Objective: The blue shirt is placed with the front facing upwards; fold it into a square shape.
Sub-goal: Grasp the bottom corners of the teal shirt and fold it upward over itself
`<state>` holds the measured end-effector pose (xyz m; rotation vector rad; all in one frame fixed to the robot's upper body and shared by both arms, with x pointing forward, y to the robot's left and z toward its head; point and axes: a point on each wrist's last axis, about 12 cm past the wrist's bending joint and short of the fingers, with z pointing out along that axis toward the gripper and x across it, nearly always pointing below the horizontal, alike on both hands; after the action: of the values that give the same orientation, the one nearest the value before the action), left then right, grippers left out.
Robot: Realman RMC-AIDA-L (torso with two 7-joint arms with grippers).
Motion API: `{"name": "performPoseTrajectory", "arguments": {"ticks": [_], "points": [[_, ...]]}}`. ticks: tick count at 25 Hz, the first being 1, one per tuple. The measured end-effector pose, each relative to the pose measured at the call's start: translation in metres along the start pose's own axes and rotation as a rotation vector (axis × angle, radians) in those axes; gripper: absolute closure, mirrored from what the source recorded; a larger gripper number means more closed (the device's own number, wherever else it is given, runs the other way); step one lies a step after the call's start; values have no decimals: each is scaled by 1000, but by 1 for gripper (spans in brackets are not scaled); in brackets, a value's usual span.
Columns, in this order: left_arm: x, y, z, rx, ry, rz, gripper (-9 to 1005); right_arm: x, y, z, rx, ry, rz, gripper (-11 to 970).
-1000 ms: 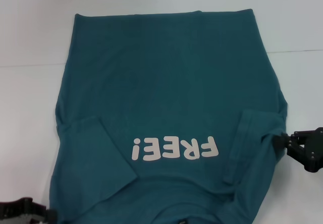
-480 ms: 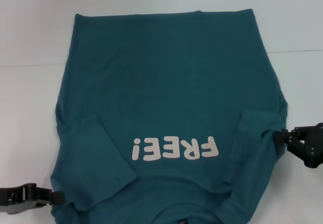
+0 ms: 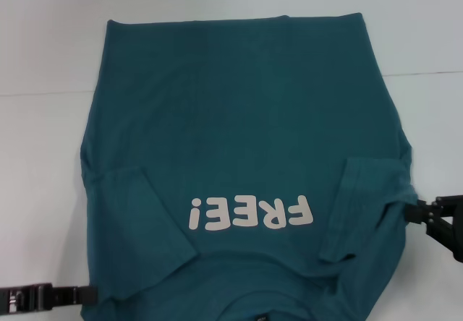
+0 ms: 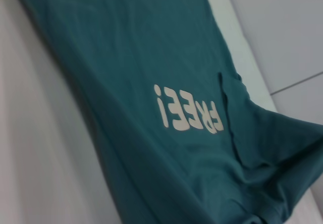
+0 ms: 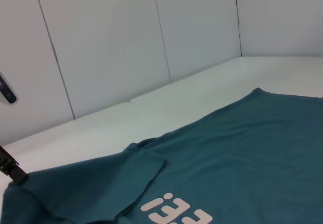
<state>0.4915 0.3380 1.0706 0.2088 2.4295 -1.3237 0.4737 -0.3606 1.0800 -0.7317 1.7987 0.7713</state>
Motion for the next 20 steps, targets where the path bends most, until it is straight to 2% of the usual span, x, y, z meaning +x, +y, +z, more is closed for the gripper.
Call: {"name": "performPoseTrajectory", "arguments": {"ticks": [11, 20], "points": [[27, 1, -9, 59, -27, 74, 938, 9, 11, -18, 0, -21, -9, 929], [26, 1, -7, 62, -33, 46, 935, 12, 13, -18, -1, -23, -3, 929]]}}
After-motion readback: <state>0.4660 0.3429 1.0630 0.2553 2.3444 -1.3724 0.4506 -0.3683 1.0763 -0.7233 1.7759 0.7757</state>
